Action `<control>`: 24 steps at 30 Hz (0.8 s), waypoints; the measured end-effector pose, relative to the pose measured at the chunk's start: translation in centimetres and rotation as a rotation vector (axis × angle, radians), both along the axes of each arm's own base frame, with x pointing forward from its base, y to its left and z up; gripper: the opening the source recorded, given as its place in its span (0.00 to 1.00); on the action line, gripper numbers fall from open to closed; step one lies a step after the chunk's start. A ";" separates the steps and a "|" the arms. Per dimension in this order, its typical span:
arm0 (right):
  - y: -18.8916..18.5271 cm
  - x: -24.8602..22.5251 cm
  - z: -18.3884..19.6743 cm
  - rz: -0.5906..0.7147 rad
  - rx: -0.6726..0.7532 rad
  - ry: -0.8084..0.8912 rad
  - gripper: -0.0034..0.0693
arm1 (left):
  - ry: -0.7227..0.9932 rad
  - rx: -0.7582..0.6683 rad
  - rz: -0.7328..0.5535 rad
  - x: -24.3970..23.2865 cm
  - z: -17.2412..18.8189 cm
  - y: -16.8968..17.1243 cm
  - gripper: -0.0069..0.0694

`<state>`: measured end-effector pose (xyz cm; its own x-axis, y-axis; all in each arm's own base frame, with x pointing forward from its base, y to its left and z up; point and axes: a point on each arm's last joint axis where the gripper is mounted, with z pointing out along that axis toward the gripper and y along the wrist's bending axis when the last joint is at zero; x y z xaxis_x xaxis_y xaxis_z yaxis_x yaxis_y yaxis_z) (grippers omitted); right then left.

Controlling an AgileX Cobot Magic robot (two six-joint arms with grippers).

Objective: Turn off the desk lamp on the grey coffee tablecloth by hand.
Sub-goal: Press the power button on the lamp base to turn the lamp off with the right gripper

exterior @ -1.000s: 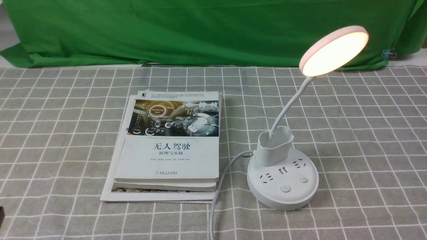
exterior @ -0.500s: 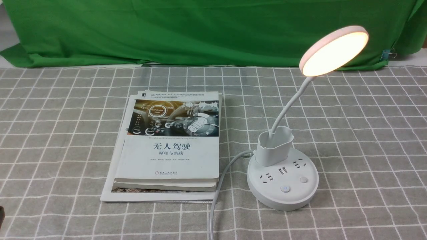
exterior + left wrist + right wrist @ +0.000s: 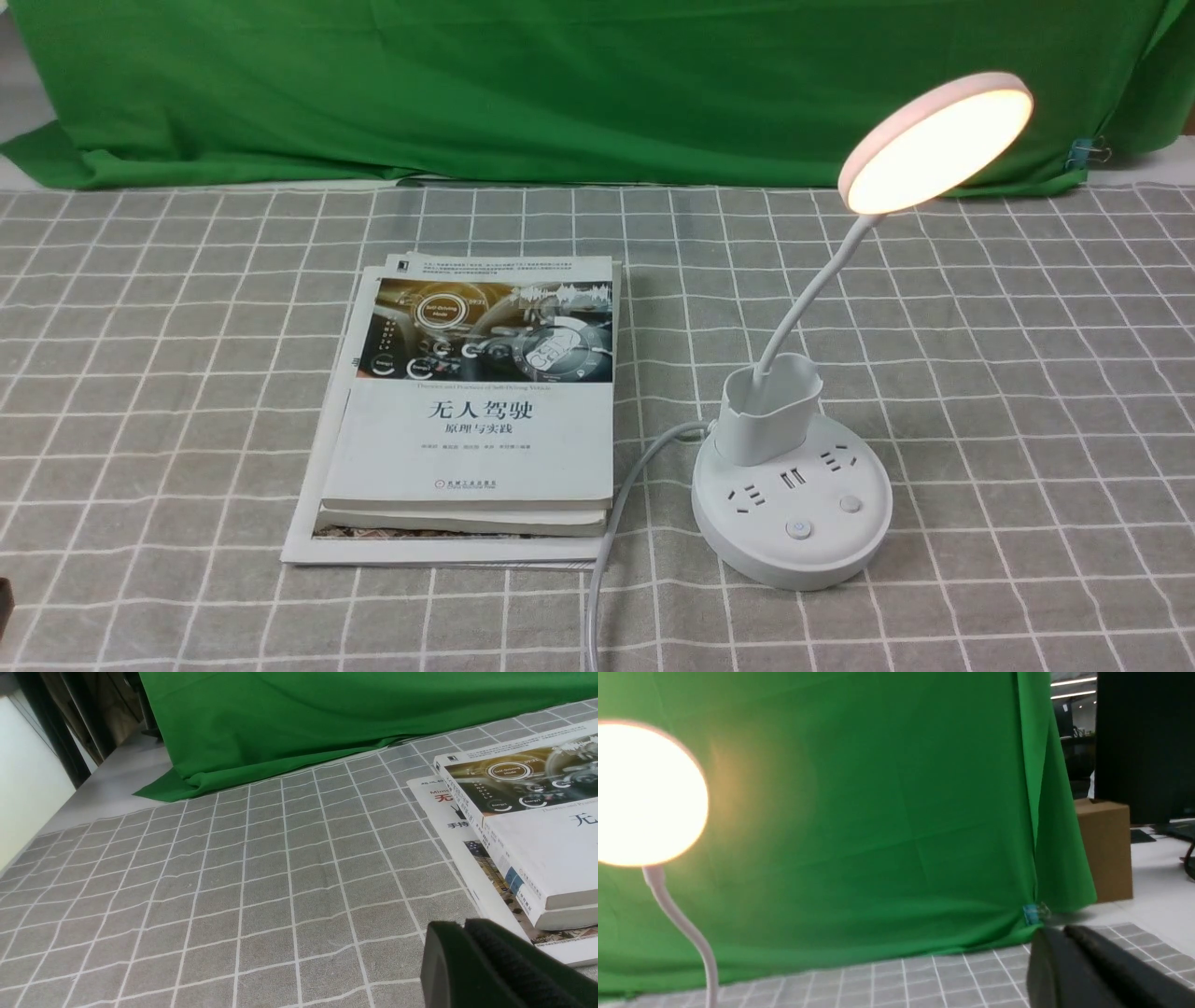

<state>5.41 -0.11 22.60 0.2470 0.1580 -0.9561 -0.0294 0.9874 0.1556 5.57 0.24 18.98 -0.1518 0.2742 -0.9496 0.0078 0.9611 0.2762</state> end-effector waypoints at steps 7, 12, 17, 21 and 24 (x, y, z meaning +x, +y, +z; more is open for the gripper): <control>0.1 0.7 2.0 0.015 0.038 0.082 0.12 | 0.000 0.000 0.000 0.0 0.0 0.0 0.11; 0.2 2.8 4.4 0.018 0.013 0.238 0.12 | 0.000 0.000 0.000 0.0 0.0 0.0 0.11; 0.2 5.6 4.8 0.015 -0.015 0.363 0.12 | 0.001 0.000 0.000 0.0 0.0 0.0 0.11; 0.1 7.4 4.2 0.010 0.008 0.406 0.12 | 0.001 0.000 0.000 0.0 0.0 0.0 0.11; 0.3 8.5 3.0 0.019 0.087 0.498 0.13 | 0.001 0.000 0.000 0.0 0.0 0.0 0.11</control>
<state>13.86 0.14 25.59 -0.2390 0.2424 -0.9403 0.0514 0.9701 0.2370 5.57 0.24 18.98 -0.1525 0.2746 -0.9494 0.0081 0.9609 0.2766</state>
